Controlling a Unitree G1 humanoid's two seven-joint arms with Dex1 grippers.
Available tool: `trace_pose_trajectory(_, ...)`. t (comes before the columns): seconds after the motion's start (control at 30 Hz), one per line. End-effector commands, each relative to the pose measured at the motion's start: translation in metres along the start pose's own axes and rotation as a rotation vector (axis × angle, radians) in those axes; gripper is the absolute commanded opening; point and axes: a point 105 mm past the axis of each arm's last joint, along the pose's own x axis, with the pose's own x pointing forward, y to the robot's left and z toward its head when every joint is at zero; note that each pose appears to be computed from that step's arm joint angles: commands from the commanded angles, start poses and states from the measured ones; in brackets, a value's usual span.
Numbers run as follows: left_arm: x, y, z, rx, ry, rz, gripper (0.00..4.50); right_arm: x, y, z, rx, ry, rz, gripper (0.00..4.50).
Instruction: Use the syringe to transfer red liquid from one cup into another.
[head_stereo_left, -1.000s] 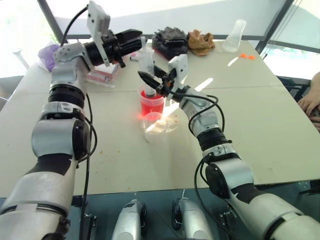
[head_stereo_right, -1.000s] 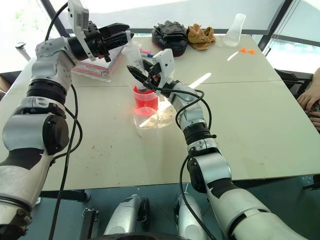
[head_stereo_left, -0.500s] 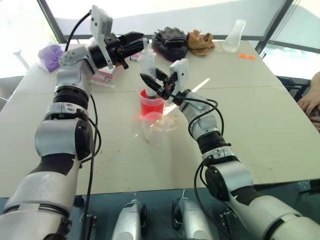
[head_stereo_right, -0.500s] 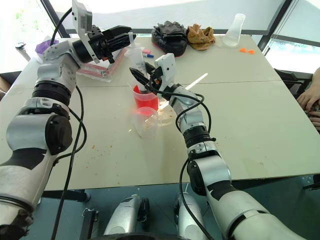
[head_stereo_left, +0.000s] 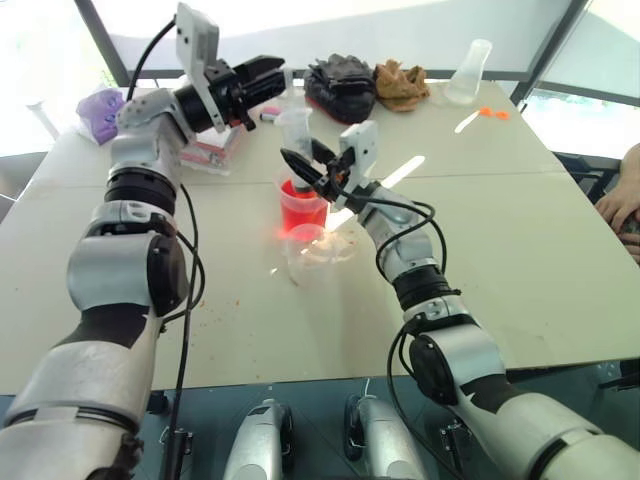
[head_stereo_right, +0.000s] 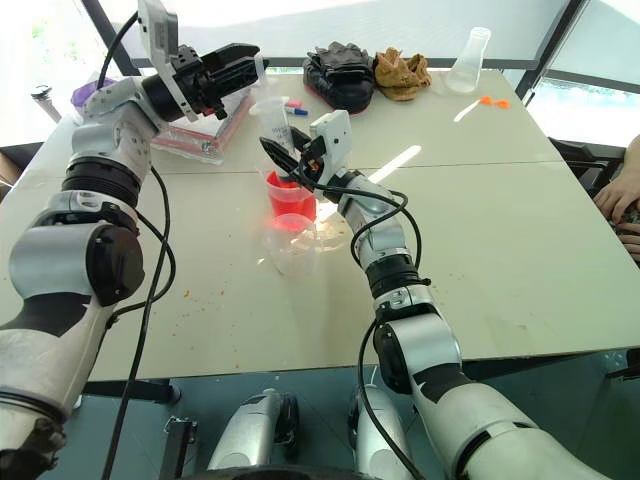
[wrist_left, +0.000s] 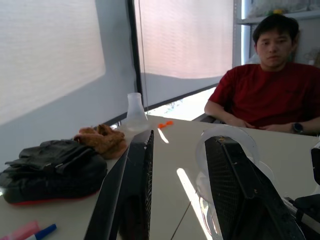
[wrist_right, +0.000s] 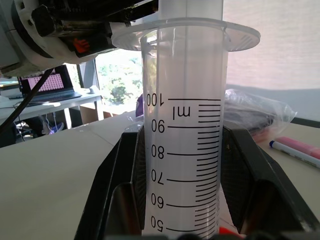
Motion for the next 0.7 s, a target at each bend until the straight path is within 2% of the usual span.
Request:
trace_pose_trajectory(0.03, 0.014, 0.003, 0.079, 0.067, -0.255, 0.041, 1.62, 0.017, 0.047, -0.013, -0.002, 0.035, 0.175, 1.43)
trace_pose_trajectory(0.17, 0.013, 0.002, 0.075, 0.092, -0.218, 0.028, 1.62, 0.018, 0.047, -0.012, 0.000, 0.031, 0.173, 1.43)
trace_pose_trajectory(0.3, 0.010, -0.004, 0.052, 0.182, -0.082, -0.030, 1.62, 0.022, 0.043, -0.003, 0.005, 0.004, 0.153, 1.43)
trace_pose_trajectory(0.57, -0.016, -0.007, 0.027, 0.196, 0.056, -0.117, 1.62, 0.031, 0.017, 0.042, -0.011, -0.113, 0.069, 1.43)
trace_pose_trajectory(0.7, -0.043, 0.000, 0.018, 0.173, 0.123, -0.092, 1.62, 0.032, 0.002, 0.061, -0.028, -0.153, 0.026, 1.43)
